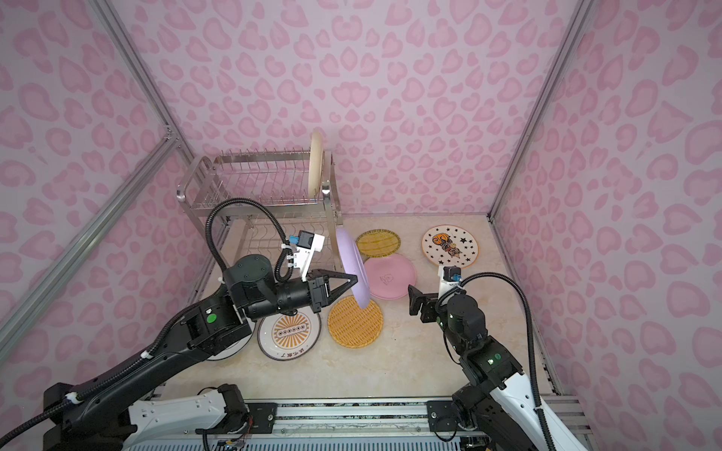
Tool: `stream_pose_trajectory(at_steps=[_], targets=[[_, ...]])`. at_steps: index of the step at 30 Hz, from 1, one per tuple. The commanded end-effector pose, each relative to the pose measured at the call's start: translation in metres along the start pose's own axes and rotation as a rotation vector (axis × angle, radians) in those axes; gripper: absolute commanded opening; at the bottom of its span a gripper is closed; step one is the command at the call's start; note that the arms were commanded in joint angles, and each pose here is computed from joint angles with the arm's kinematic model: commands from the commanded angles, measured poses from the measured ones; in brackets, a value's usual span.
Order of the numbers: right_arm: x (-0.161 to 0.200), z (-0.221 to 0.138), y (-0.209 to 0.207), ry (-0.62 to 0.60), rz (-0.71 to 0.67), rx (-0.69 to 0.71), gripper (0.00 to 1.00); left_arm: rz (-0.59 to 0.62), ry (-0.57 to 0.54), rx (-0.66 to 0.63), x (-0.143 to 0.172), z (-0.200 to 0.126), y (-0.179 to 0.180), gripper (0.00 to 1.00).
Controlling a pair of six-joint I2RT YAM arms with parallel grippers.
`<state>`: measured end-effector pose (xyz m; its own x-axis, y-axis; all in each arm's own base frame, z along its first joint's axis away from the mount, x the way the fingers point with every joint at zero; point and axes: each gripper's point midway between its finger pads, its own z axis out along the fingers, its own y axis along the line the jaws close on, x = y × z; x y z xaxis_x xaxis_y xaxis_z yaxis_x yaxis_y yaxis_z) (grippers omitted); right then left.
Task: Load plates into a dish rack
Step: Place the plate on the dish rack.
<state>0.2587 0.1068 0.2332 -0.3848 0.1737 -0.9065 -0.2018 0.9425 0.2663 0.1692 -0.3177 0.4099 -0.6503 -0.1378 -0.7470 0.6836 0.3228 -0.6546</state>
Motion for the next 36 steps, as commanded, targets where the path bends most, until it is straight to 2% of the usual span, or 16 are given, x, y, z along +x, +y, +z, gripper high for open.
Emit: stream_pose_trajectory(at_steps=[1, 5, 10, 15, 19, 22, 26, 31, 36], targets=[[-0.002, 0.006, 0.02, -0.029, 0.032, -0.118, 1.0, 0.149, -0.005, 0.022, -0.005, -0.029, -0.018, 0.03], [0.012, 0.021, 0.028, -0.008, 0.04, -0.175, 1.0, 0.209, -0.066, -0.019, -0.022, -0.059, -0.028, 0.03], [0.027, 0.037, 0.036, 0.022, 0.044, -0.225, 1.0, 0.307, -0.089, -0.071, -0.05, -0.083, -0.046, 0.04], [0.039, 0.047, 0.042, 0.049, 0.046, -0.26, 1.0, 0.404, -0.134, -0.137, -0.095, -0.105, -0.055, 0.04], [0.045, 0.05, 0.042, 0.067, 0.042, -0.263, 1.0, 0.416, -0.16, -0.093, -0.135, -0.114, -0.06, 0.04], [0.047, 0.048, 0.04, 0.063, 0.043, -0.26, 1.0, 0.38, -0.154, -0.057, -0.167, -0.115, -0.045, 0.04], [0.051, 0.041, 0.035, 0.067, 0.037, -0.245, 1.0, 0.324, -0.132, 0.057, -0.21, -0.113, -0.022, 0.04], [0.053, 0.03, 0.03, 0.087, 0.036, -0.225, 1.0, 0.438, -0.123, 0.155, -0.238, -0.112, -0.017, 0.04], [0.052, 0.017, 0.029, 0.12, 0.019, -0.217, 1.0, 0.523, -0.093, 0.214, -0.249, -0.113, -0.003, 0.04]])
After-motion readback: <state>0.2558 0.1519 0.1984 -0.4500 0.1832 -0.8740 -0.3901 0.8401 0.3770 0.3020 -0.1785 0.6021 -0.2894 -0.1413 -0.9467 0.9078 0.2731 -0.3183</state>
